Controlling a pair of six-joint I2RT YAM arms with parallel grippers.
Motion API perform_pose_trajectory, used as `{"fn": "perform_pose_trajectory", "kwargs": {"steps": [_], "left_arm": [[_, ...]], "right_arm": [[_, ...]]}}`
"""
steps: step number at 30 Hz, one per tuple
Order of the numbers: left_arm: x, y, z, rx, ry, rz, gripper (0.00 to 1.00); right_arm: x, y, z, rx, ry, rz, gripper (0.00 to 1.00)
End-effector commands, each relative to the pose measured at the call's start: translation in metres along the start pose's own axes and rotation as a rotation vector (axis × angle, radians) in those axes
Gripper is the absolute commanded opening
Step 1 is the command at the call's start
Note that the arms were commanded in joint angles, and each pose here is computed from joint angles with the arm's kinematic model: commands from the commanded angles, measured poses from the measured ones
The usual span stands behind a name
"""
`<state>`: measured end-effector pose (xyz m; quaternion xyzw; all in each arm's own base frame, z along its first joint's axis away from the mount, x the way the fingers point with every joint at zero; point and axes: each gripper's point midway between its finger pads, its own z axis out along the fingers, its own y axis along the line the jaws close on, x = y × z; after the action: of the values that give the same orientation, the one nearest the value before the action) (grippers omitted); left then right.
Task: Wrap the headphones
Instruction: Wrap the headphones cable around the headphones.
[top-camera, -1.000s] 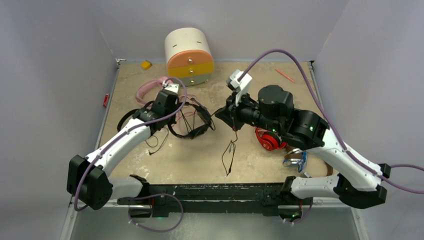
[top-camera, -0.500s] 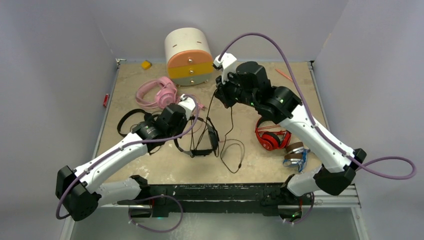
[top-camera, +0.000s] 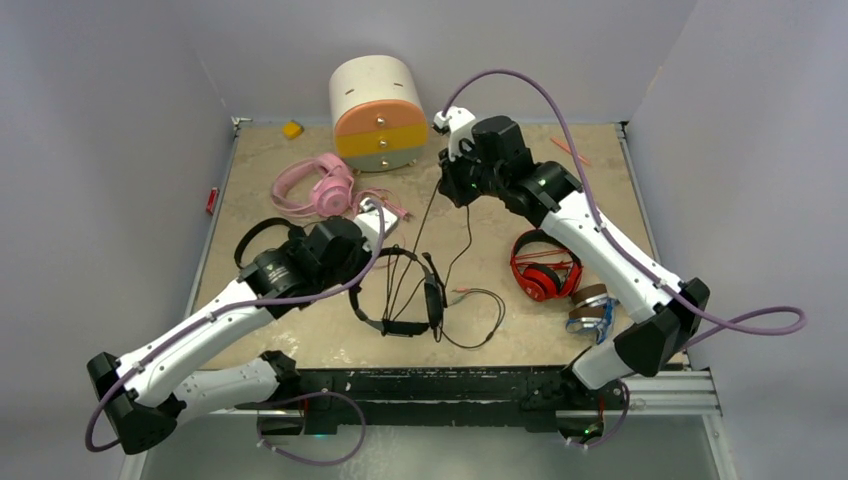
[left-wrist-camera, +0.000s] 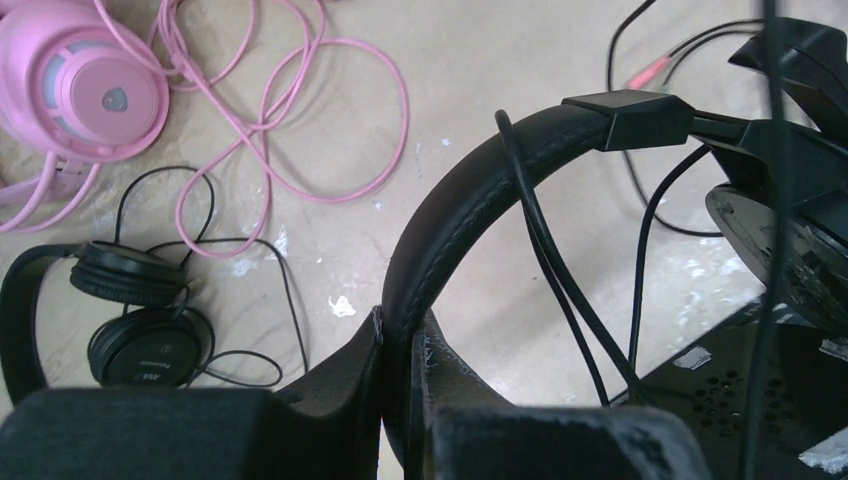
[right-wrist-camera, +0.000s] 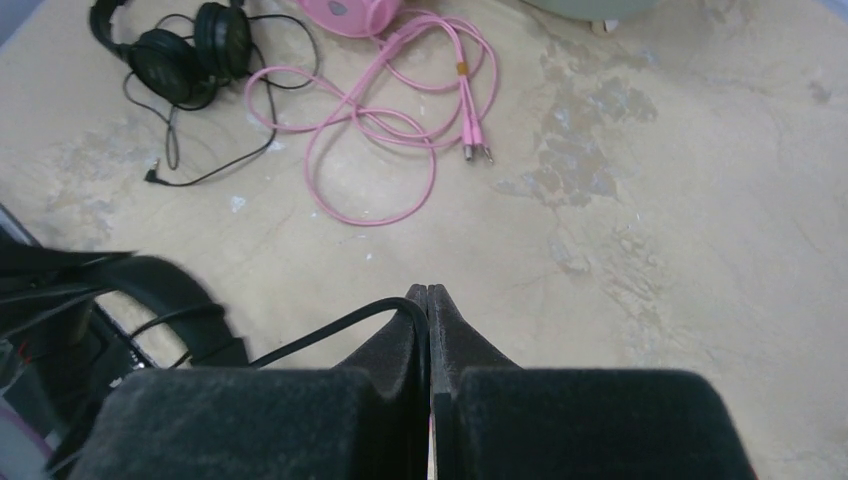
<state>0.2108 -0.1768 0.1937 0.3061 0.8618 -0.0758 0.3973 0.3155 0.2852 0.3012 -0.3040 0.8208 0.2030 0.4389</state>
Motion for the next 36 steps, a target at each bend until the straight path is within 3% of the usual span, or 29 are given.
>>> {"fn": "perform_pose_trajectory", "kwargs": {"steps": [1, 8, 14, 18, 23, 30, 34, 36], "left_arm": [[-0.029, -0.018, -0.028, 0.117, -0.107, -0.051, 0.0], [-0.042, -0.032, -0.052, 0.223, -0.186, -0.063, 0.0], [-0.065, -0.033, -0.08, 0.262, -0.286, -0.173, 0.0], [-0.065, -0.032, -0.084, 0.256, -0.27, -0.183, 0.0], [-0.047, -0.019, -0.069, 0.16, -0.177, -0.172, 0.0], [-0.058, -0.027, -0.073, 0.205, -0.178, -0.186, 0.0], [-0.054, -0.022, -0.072, 0.172, -0.141, -0.176, 0.0], [-0.053, -0.027, -0.074, 0.199, -0.134, -0.175, 0.0]], "right_arm": [[0.004, -0.009, 0.019, -0.087, -0.018, 0.083, 0.0], [0.041, -0.011, 0.046, -0.176, 0.043, 0.194, 0.0], [0.08, 0.014, 0.06, -0.346, 0.065, 0.277, 0.01], [0.091, 0.022, 0.054, -0.389, 0.035, 0.278, 0.27], [0.089, 0.015, 0.04, -0.325, -0.001, 0.28, 0.3], [0.12, -0.001, 0.037, -0.207, 0.07, 0.302, 0.58], [0.119, -0.01, 0.032, -0.155, 0.07, 0.312, 0.62], [0.116, -0.009, 0.031, -0.165, 0.072, 0.313, 0.57]]}}
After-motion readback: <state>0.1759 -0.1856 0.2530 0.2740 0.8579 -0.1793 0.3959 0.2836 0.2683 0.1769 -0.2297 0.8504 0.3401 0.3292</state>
